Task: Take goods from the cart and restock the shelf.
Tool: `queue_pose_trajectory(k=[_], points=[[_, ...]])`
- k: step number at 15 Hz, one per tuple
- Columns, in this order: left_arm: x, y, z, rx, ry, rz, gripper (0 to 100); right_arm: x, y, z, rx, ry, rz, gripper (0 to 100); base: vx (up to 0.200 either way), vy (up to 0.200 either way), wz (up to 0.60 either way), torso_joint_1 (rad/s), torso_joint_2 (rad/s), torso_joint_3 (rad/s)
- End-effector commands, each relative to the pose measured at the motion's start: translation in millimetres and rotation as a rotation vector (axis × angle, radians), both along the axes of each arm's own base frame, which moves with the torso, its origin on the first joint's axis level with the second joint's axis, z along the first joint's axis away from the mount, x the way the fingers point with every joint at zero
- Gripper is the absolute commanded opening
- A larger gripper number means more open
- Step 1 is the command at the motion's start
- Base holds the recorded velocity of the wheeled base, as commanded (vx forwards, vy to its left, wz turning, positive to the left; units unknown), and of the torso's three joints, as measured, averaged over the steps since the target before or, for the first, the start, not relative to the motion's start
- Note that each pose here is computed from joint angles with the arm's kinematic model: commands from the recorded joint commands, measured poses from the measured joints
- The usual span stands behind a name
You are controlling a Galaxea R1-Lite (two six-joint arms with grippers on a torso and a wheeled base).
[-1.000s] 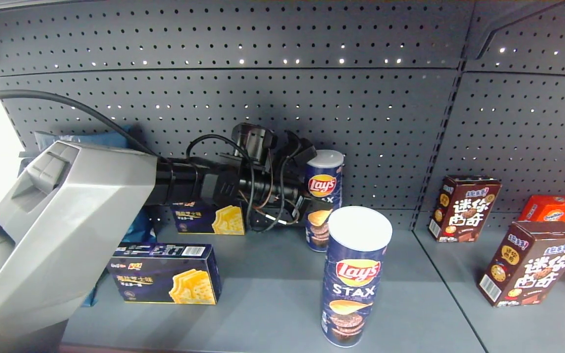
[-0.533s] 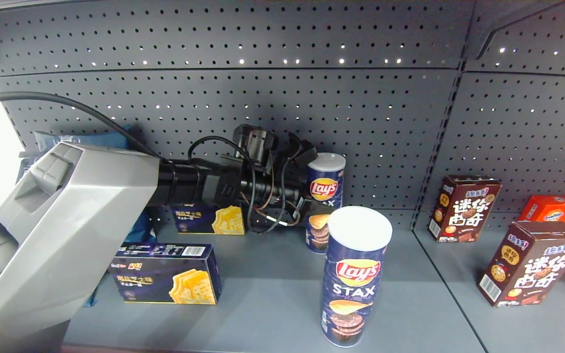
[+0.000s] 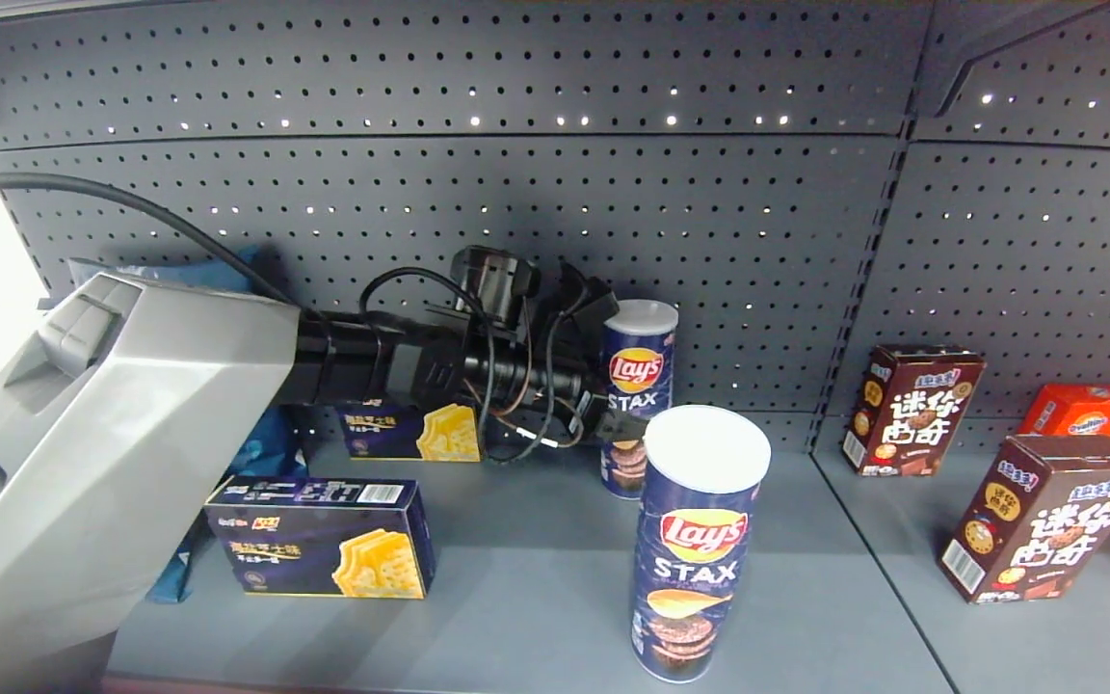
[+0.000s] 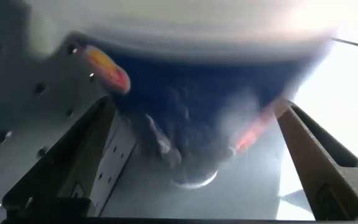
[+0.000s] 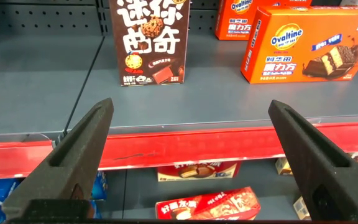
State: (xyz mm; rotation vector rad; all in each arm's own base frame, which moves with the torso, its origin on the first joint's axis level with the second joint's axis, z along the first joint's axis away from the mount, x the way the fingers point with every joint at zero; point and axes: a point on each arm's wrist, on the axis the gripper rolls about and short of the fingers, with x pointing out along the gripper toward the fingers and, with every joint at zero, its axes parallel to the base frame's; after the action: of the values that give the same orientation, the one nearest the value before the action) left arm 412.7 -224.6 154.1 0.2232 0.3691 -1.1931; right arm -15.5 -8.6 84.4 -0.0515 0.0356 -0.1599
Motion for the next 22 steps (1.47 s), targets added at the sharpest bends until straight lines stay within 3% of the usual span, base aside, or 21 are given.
queue_pose_trajectory(k=[1,6,11,13,16,18,21,22], points=[[-10.2,14.1,10.0,0.003,0.001,0.018,100,0.1,0.0,0.1,-0.001,0.001,0.0,100,0.0,0.0,0.0,0.0,0.0,0.0],[-25.8,51.3,41.0,0.0,-0.053,0.07,100,0.2,0.1,0.1,-0.006,0.002,0.004,100,0.0,0.0,0.0,0.0,0.0,0.0],[-68.9,111.6,89.7,-0.023,-0.127,0.185,100,0.2,0.2,0.1,-0.012,0.003,0.011,100,0.0,0.0,0.0,0.0,0.0,0.0],[-105.3,145.3,110.9,-0.032,-0.163,0.256,100,0.2,0.3,0.1,-0.022,0.005,0.017,100,0.0,0.0,0.0,0.0,0.0,0.0],[-158.3,173.1,111.7,-0.023,-0.168,0.332,100,0.3,1.0,0.1,-0.029,0.005,0.045,100,0.0,0.0,0.0,0.0,0.0,0.0],[-207.5,198.9,106.3,0.003,-0.197,0.477,100,0.3,0.9,0.1,-0.024,0.005,0.043,100,0.0,0.0,0.0,0.0,0.0,0.0],[-254.0,222.1,96.7,-0.053,-0.248,0.636,100,0.2,0.9,0.1,-0.025,0.005,0.037,100,0.0,0.0,0.0,0.0,0.0,0.0],[-272.4,226.2,94.1,-0.098,-0.262,0.689,100,0.2,0.9,0.1,-0.026,0.005,0.037,100,0.0,0.0,0.0,0.0,0.0,0.0]])
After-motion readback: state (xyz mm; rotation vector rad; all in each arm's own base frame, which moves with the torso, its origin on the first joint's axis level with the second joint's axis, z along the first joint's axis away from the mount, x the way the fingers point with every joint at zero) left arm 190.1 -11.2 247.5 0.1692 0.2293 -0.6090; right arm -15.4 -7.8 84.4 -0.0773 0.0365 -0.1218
